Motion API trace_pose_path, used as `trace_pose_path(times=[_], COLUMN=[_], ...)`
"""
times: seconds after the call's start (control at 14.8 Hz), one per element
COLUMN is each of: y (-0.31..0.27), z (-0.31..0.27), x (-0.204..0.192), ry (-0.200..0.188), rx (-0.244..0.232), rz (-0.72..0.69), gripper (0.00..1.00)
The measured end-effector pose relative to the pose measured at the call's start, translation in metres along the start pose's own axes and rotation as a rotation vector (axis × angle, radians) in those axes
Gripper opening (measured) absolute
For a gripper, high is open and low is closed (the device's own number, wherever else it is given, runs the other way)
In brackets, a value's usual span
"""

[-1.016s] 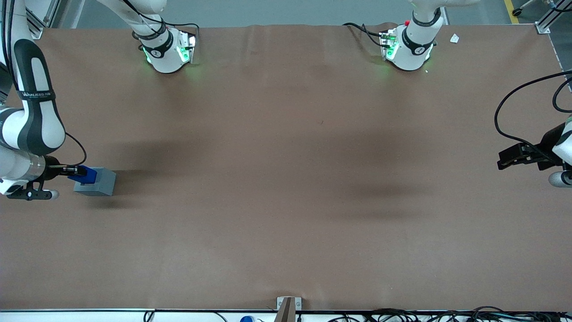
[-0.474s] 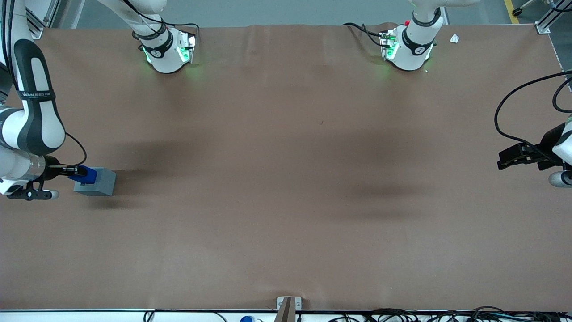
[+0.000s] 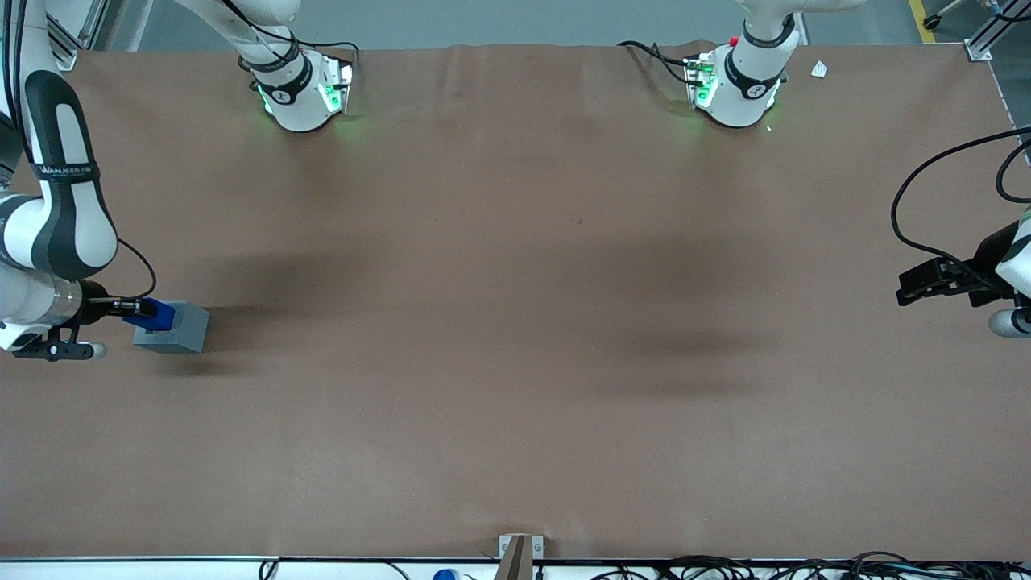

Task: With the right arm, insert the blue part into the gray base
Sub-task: 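Lower the blue block into the gray base's square opening, then press the blue block further down into the gray base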

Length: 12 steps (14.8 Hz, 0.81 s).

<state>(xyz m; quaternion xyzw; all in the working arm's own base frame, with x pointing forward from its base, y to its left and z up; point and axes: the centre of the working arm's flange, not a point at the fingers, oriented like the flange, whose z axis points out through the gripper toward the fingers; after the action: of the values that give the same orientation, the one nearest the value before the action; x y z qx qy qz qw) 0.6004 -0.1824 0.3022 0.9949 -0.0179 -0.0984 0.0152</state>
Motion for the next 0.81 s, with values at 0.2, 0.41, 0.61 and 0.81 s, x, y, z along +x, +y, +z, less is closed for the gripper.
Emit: trace_pose_path(times=[0.2, 0.41, 0.61, 0.81], y=[0.0, -0.0001, 0.0, 0.0], z=[0.0001, 0.0003, 0.0004, 0.0008], x=[0.0, -0.0003, -0.0005, -0.0011], ry=[-0.001, -0.003, -0.005, -0.01], rx=[0.0, 0.001, 0.002, 0.003], rz=[0.001, 0.001, 0.002, 0.002], gripper=[0.51, 0.51, 0.51, 0.51])
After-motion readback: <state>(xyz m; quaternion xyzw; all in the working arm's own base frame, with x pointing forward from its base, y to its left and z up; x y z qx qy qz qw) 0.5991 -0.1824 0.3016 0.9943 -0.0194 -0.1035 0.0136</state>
